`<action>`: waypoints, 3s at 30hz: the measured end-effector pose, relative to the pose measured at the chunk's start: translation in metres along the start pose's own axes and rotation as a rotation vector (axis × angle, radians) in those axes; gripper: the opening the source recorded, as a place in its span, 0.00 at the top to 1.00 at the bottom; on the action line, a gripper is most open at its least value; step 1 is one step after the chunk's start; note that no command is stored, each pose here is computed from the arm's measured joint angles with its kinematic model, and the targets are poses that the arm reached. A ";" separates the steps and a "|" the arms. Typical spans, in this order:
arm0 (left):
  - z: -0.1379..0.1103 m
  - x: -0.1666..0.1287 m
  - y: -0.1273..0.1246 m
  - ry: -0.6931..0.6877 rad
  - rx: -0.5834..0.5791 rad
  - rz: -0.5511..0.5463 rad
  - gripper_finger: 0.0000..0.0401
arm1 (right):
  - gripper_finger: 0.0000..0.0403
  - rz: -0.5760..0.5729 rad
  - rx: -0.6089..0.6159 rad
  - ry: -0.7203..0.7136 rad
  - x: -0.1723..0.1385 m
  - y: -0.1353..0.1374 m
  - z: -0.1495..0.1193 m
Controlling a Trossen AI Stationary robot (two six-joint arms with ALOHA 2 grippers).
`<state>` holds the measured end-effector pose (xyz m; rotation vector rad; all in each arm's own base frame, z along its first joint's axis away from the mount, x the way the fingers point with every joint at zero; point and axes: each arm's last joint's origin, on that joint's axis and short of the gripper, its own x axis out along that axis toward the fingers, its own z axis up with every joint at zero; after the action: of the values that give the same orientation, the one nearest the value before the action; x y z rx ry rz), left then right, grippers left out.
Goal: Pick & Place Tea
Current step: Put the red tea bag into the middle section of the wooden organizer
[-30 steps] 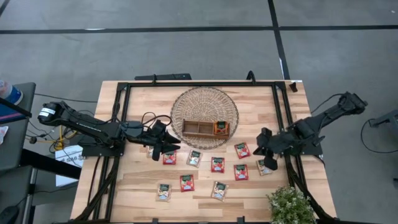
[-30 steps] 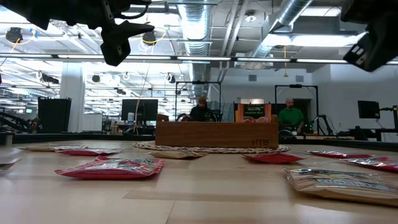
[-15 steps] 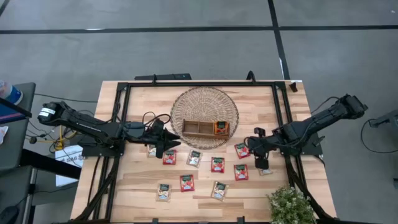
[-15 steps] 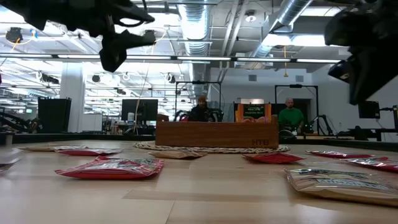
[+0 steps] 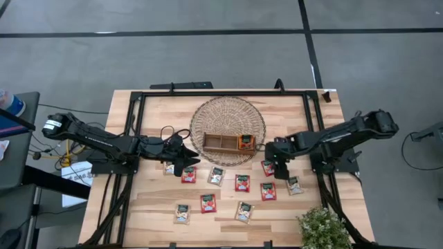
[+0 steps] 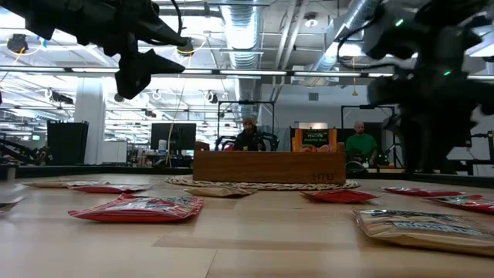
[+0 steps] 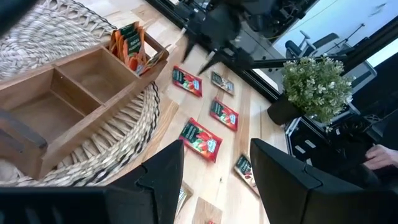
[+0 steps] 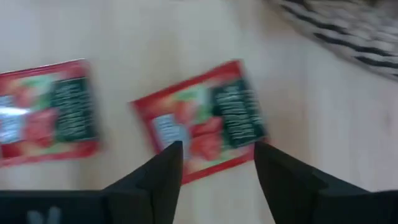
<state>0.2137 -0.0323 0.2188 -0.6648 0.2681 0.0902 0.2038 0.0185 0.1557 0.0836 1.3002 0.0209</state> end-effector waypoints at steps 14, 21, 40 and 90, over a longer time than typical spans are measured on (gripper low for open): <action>-0.001 0.000 0.001 0.011 0.002 0.009 0.56 | 0.52 0.019 -0.149 0.076 0.020 -0.018 0.013; -0.002 0.000 0.002 0.025 0.005 0.021 0.56 | 0.53 0.021 -0.197 0.115 0.036 -0.019 0.016; -0.003 0.000 0.002 0.035 -0.033 0.022 0.56 | 0.98 0.020 -0.139 0.120 0.034 -0.019 0.014; -0.016 -0.002 0.013 0.182 0.031 0.114 0.56 | 1.00 -0.906 -0.012 -0.147 -0.008 0.033 0.193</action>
<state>0.2060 -0.0316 0.1996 -0.6277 0.4819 0.1348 0.3887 0.0411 0.2169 -0.5088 1.0946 -0.7361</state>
